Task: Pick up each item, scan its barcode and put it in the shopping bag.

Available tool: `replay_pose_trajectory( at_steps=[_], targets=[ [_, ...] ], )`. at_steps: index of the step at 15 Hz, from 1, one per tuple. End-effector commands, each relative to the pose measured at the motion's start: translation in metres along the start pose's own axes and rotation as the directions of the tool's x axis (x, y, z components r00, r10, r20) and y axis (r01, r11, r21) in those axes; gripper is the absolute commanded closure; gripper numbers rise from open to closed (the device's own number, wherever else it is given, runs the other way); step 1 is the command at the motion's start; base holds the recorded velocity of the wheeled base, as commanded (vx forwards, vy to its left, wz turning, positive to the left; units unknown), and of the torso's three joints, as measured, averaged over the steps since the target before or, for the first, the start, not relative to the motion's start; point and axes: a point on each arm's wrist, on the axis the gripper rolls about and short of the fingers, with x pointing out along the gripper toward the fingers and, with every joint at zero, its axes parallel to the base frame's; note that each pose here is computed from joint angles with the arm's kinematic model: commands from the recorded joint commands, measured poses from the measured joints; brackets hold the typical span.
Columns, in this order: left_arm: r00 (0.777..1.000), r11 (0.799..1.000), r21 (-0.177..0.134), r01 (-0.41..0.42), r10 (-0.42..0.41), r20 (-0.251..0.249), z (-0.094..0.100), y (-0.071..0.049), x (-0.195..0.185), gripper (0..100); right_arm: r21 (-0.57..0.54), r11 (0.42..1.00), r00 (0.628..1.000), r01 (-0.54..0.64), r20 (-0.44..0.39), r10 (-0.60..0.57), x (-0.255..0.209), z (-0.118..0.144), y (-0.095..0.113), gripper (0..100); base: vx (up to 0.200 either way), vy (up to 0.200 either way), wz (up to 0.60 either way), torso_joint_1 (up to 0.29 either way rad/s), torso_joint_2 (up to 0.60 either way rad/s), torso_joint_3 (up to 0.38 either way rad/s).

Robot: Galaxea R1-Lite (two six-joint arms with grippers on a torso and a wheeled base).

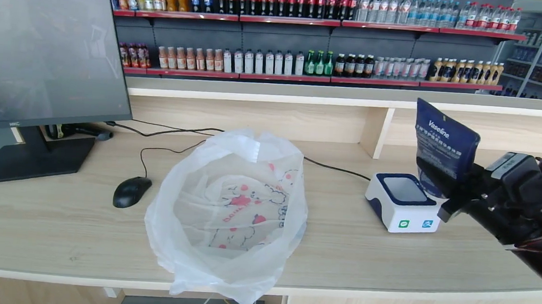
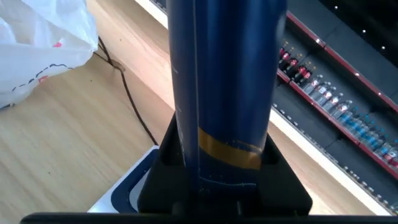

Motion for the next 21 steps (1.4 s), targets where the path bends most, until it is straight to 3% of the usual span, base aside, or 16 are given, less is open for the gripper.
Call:
replay_pose_trajectory(
  at_steps=[1, 6, 16, 21],
  targets=[
    [1.000, 1.000, 0.000, 0.000, 0.000, 0.000, 0.000, 0.000, 0.000, 0, -0.065, 0.998, 1.000, 0.006, 0.017, -0.005, 0.008, -0.011, -0.016, 100, 0.000, 0.000, 0.00, 0.000, 0.00, 0.000],
    [1.000, 1.000, 0.000, 0.000, 0.000, 0.000, 0.000, 0.000, 0.000, 0, -0.190, 0.978, 0.992, -0.091, 0.066, 0.105, 0.016, -0.038, -0.032, 100, 0.000, 0.000, 0.00, 0.000, 0.00, 0.000],
    [1.000, 1.000, 0.000, 0.000, 0.000, 0.000, 0.000, 0.000, 0.000, 0, -0.376, 0.919, 0.965, -0.116, 0.175, 0.193, 0.037, -0.044, -0.043, 100, 0.000, 0.000, 0.00, 0.000, 0.00, 0.000],
    [1.000, 1.000, 0.000, 0.000, 0.000, 0.000, 0.000, 0.000, 0.000, 0, -0.415, 0.890, 0.927, -0.189, 0.223, 0.302, 0.040, -0.050, -0.036, 100, 0.000, 0.000, 0.00, 0.000, 0.00, 0.000]
  ],
)
